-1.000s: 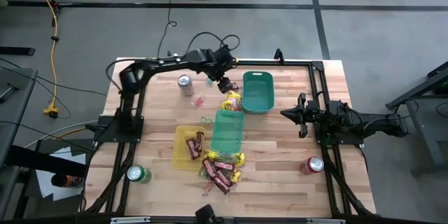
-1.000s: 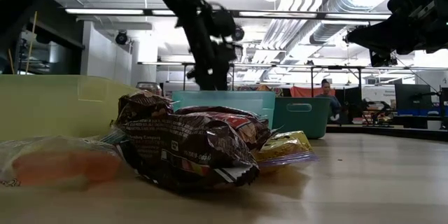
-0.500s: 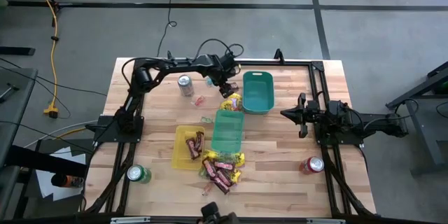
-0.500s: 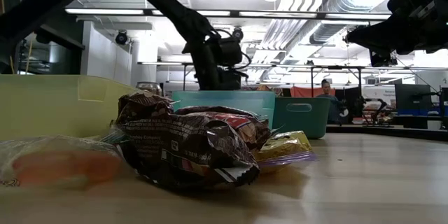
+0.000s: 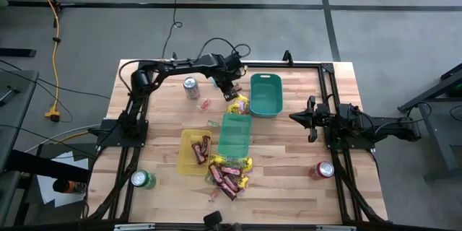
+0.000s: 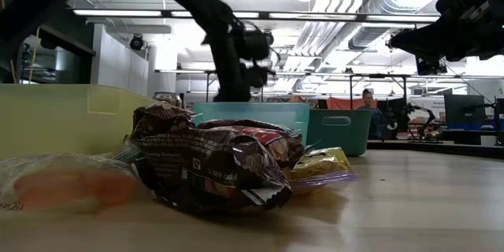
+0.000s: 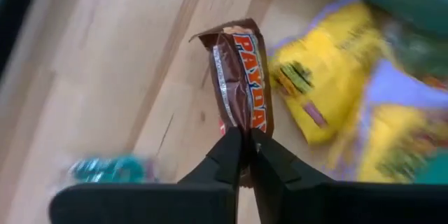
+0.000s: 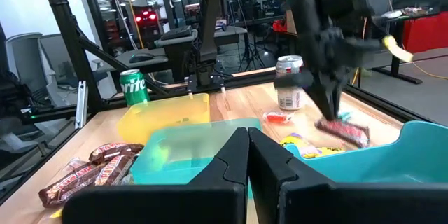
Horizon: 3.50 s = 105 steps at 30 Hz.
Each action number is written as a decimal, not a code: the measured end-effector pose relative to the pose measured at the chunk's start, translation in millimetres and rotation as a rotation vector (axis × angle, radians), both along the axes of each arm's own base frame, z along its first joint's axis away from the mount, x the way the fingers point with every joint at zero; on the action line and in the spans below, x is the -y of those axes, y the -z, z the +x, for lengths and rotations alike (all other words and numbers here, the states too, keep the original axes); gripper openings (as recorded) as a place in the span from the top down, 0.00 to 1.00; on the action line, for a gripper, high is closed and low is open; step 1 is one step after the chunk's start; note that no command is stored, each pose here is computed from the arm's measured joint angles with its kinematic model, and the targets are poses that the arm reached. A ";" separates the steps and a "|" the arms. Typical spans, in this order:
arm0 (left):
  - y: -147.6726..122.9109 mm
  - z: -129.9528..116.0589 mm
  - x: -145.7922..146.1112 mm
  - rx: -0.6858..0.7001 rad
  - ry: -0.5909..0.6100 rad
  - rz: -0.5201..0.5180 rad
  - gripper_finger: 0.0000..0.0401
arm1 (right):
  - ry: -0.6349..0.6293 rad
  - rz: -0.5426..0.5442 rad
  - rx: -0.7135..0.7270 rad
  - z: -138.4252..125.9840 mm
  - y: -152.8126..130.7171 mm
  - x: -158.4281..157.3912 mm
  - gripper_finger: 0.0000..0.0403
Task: Sort candy
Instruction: Put the brown chocolate bar into the yellow bin
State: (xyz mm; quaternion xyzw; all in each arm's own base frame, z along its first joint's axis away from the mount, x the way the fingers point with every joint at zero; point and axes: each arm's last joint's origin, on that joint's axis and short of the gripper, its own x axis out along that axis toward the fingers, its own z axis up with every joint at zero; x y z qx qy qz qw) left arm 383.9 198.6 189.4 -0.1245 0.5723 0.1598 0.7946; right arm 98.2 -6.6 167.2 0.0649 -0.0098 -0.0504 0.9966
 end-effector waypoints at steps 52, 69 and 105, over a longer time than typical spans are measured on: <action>-101.1 -164.6 257.1 1.024 -0.097 -0.199 0.44 | 0.000 0.000 0.000 0.0 0.0 0.0 1.00; -118.6 -168.3 251.9 1.167 -0.164 -0.264 0.45 | 0.010 0.480 0.282 -2.9 -20.9 1.9 1.00; -123.7 -249.6 231.2 0.947 0.164 -0.049 0.45 | -0.252 0.415 -1.046 267.3 -127.0 -161.1 0.66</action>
